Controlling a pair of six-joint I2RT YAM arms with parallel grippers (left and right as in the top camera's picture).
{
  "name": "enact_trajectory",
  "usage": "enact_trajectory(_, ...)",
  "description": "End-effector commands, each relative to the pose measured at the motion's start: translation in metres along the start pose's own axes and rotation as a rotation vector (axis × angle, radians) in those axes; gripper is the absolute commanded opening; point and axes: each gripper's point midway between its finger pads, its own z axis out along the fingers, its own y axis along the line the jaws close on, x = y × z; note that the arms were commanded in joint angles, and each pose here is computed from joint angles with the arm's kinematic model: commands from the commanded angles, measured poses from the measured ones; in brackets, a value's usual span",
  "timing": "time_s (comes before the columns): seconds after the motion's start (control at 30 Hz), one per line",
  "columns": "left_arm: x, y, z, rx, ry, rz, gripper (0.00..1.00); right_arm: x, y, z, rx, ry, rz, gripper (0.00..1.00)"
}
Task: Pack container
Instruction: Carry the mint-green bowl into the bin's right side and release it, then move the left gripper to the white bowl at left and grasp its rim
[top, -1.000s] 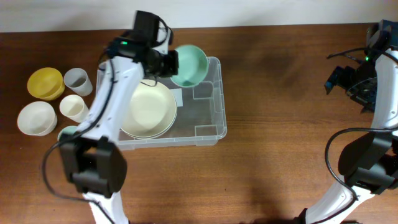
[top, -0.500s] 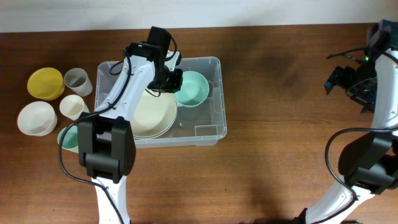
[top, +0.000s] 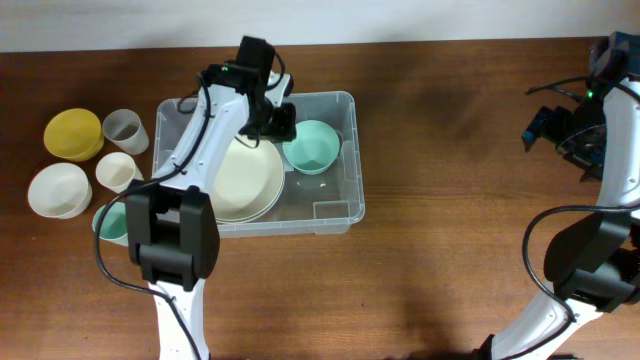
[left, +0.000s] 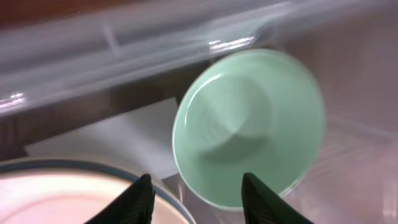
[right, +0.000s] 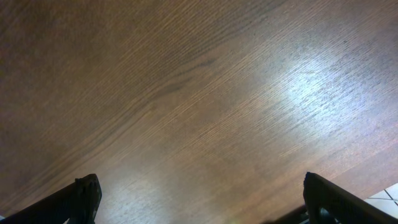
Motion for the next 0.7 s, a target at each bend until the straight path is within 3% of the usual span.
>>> enact_trajectory(0.0,-0.045,0.004,-0.066,0.008,-0.16,0.006,0.5,0.0,-0.003,-0.004,0.001,-0.012,0.002,0.99)
enact_trajectory(0.03,-0.052,0.011,-0.085,-0.014,-0.189,-0.006,0.57,0.0,-0.003,-0.004,0.001,-0.012,0.002,0.99)
enact_trajectory(0.1,-0.061,0.033,-0.126,-0.089,-0.252,-0.038,0.99,0.0,-0.003,-0.004,0.001,-0.012,0.002,0.99)
enact_trajectory(0.27,-0.059,0.11,-0.224,-0.287,-0.405,-0.175,0.99,0.0,-0.003,-0.004,0.001,-0.012,0.002,0.98)
enact_trajectory(0.4,-0.029,0.181,-0.277,-0.345,-0.48,-0.452,0.99,0.0,-0.003,-0.004,0.001,-0.012,0.002,0.99)
enact_trajectory(0.5,0.014,0.244,-0.293,-0.378,-0.464,-0.743,0.99,0.0,-0.003,-0.004,0.001,-0.012,0.002,0.99)
enact_trajectory(0.67,0.084,0.312,-0.285,-0.4,-0.361,-1.132,0.99,0.0,-0.003,-0.004,0.001,-0.012,0.002,0.99)
